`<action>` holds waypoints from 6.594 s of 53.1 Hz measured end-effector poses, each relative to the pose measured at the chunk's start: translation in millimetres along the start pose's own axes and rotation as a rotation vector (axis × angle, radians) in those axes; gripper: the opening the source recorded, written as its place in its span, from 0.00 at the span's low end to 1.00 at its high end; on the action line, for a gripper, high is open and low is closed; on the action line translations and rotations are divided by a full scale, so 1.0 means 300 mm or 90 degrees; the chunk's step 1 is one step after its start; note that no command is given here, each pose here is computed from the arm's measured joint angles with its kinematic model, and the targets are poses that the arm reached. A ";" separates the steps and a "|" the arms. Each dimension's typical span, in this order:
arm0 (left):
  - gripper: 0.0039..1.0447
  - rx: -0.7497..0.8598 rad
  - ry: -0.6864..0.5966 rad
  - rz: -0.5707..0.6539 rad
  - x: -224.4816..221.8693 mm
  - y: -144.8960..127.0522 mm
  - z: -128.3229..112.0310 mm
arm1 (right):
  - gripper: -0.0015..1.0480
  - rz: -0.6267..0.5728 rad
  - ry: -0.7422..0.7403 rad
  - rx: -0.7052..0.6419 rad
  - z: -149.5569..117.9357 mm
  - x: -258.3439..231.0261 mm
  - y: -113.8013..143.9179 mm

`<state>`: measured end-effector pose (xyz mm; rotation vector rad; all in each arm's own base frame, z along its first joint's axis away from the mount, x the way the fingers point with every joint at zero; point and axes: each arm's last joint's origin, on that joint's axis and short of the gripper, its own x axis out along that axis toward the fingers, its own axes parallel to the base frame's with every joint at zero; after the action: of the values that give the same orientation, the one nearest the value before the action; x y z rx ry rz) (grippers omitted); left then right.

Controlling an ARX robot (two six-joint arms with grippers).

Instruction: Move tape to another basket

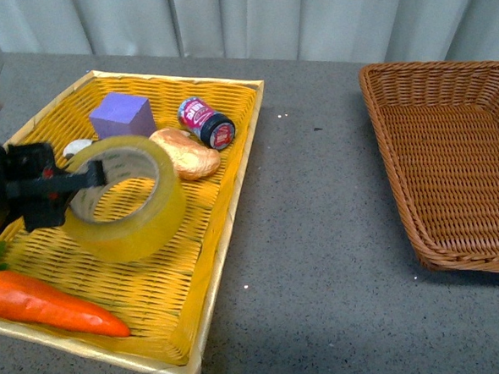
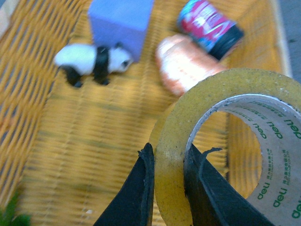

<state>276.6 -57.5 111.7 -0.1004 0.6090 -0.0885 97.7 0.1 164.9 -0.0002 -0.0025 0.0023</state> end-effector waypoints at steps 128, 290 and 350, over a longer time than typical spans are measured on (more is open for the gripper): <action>0.14 0.121 -0.122 -0.217 0.007 -0.519 0.230 | 0.91 0.342 0.561 -0.066 0.263 0.811 0.160; 0.94 -0.212 -0.229 0.172 -0.158 -0.195 0.270 | 0.15 0.076 0.601 -0.048 -0.134 0.975 -0.168; 0.42 0.035 -0.384 0.037 -0.431 -0.076 0.158 | 0.47 -0.003 0.003 -0.012 0.176 0.486 -0.086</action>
<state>197.2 -62.3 226.2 -0.0511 0.0074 -0.0151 243.3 -25.3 218.0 -0.0189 0.0029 -0.0026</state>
